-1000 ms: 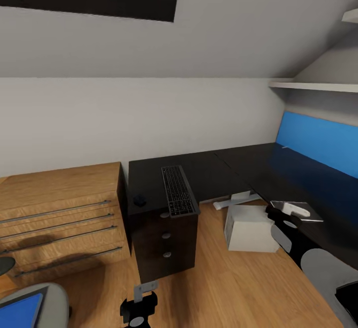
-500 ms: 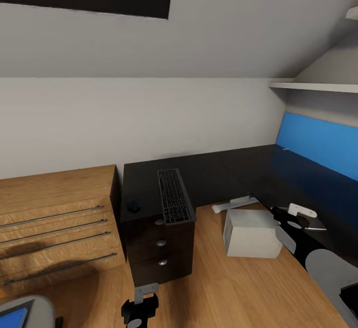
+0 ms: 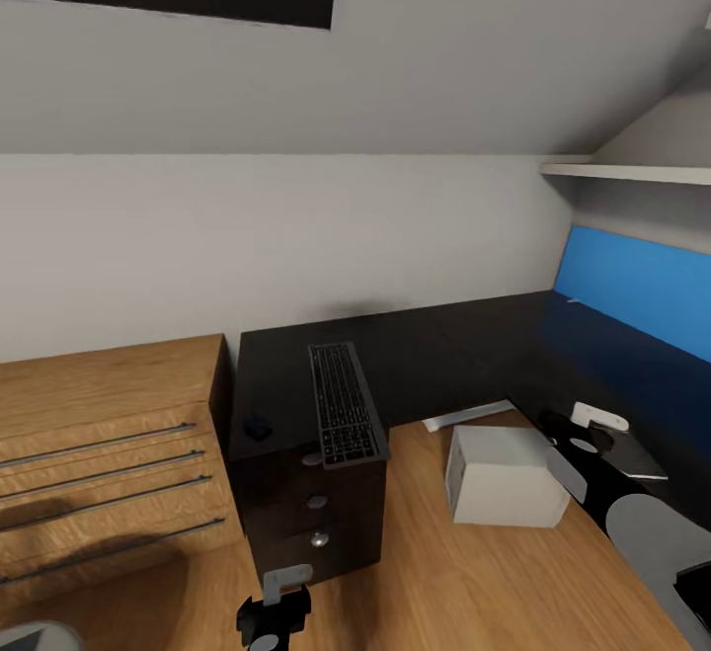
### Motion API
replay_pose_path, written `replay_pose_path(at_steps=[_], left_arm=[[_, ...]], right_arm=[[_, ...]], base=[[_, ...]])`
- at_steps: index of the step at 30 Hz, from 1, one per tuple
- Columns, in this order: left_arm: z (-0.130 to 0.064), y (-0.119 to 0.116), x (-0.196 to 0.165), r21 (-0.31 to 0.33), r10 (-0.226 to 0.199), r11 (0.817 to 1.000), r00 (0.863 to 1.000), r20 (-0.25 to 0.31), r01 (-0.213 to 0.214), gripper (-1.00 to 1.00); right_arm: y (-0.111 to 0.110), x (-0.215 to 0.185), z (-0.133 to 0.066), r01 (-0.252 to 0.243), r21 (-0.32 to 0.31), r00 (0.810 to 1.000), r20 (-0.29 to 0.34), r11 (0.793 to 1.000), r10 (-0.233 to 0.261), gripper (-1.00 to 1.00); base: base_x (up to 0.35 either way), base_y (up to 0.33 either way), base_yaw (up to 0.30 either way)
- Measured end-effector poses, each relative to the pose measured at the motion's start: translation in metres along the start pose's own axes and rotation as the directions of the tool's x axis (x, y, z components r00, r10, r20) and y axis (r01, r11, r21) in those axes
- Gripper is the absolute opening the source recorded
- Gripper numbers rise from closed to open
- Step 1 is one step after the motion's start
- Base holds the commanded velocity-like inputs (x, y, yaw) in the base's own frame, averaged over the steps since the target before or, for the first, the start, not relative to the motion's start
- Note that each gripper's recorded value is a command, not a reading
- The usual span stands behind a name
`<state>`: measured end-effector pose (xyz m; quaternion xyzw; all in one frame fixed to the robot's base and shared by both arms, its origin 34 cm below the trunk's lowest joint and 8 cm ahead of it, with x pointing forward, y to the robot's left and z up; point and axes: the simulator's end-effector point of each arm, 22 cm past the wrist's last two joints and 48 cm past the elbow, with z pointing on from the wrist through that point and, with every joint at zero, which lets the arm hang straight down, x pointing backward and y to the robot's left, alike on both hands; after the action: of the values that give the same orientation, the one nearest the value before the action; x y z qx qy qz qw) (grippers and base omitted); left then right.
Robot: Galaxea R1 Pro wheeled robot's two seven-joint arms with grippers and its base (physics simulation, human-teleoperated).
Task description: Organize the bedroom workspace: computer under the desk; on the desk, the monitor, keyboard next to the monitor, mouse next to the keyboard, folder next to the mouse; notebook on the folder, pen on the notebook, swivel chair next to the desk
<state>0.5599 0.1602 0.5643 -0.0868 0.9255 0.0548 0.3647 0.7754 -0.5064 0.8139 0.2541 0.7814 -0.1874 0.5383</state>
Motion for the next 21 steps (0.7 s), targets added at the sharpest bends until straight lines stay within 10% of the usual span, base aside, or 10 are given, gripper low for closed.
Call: replay_pose_path(at_steps=[21], left_arm=[[0.0, -0.001, 0.0, 0.003, 0.0, 1.0, 1.0, 0.001, 0.0, 1.0]], right_arm=[[-0.028, 0.002, -0.001, 0.012, 0.12, 1.0, -0.003, 0.993, -0.012, 1.0]], base=[[0.104, -0.074, 0.0]])
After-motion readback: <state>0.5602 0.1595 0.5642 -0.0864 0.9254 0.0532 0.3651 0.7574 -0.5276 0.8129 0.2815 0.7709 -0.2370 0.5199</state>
